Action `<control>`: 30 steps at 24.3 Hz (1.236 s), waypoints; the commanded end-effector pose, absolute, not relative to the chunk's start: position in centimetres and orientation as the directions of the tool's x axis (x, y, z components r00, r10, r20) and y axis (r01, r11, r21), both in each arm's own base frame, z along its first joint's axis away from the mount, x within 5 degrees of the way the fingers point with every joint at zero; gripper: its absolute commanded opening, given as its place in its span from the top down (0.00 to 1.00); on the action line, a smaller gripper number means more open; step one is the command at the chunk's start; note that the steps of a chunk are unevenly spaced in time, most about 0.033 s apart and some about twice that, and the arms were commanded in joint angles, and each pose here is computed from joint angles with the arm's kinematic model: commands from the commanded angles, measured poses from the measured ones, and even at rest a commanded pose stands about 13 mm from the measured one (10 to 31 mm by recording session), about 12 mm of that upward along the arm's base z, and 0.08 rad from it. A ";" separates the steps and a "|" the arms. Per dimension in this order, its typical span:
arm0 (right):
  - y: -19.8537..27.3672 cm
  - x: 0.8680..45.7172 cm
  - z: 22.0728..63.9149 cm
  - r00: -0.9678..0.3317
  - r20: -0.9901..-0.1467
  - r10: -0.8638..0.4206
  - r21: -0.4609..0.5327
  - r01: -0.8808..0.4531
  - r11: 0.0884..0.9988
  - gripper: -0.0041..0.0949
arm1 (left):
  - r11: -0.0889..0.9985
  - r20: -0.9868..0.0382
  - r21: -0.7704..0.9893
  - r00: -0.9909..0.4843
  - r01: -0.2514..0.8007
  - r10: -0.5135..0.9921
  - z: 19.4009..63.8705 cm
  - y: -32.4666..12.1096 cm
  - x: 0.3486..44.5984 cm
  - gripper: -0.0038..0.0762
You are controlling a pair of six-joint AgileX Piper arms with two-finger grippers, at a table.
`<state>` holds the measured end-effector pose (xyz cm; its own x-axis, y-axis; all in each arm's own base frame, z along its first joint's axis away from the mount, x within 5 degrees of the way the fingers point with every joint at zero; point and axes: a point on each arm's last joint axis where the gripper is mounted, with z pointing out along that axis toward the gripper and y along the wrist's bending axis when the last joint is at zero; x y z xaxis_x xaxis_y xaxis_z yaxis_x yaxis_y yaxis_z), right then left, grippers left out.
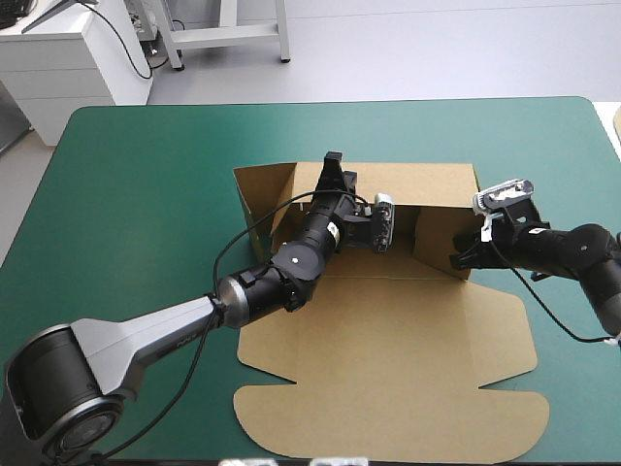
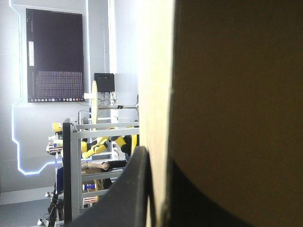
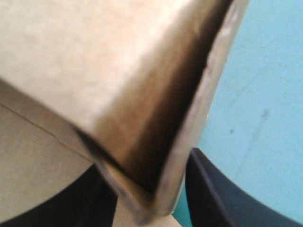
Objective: Fold the box
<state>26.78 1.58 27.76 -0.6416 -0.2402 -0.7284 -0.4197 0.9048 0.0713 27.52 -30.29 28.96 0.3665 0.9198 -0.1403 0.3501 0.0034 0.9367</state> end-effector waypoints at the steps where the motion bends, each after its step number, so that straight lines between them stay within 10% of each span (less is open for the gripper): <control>1: 1.4 27.5 29.5 -0.583 -0.805 -0.111 0.121 -0.344 0.931 0.82 | 0.083 -0.217 0.927 0.341 0.366 0.915 30.4 -29.8 27.1 0.96; 3: 1.6 27.5 29.5 -0.588 -0.804 -0.092 0.147 -0.346 0.927 0.97 | 0.082 -0.220 0.926 0.349 0.369 0.911 30.3 -29.9 27.1 0.96; 16: 1.6 27.5 29.5 -0.575 -0.806 -0.141 0.109 -0.377 0.920 0.96 | 0.082 -0.217 0.932 0.364 0.352 0.906 30.5 -30.0 27.1 0.94; 21: 1.4 27.6 29.5 -0.578 -0.809 -0.109 0.121 -0.345 0.931 0.96 | 0.056 -0.180 0.946 0.375 0.319 0.909 30.7 -30.0 27.2 0.75; 24: 1.3 27.7 29.6 -0.576 -0.813 -0.084 0.129 -0.320 0.939 0.96 | 0.117 -0.237 0.939 0.363 0.323 0.901 30.9 -30.1 27.1 0.46; 30: 0.9 28.0 29.8 -0.556 -0.829 -0.059 0.116 -0.275 0.954 0.96 | 0.168 -0.271 0.945 0.384 0.282 0.883 32.7 -31.7 23.4 0.50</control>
<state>27.88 1.13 27.76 -0.6137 -0.1443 -0.7762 -0.3276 0.9411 0.0841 25.14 -32.05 28.85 0.3805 0.8955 -0.2307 0.3634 0.0846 0.9278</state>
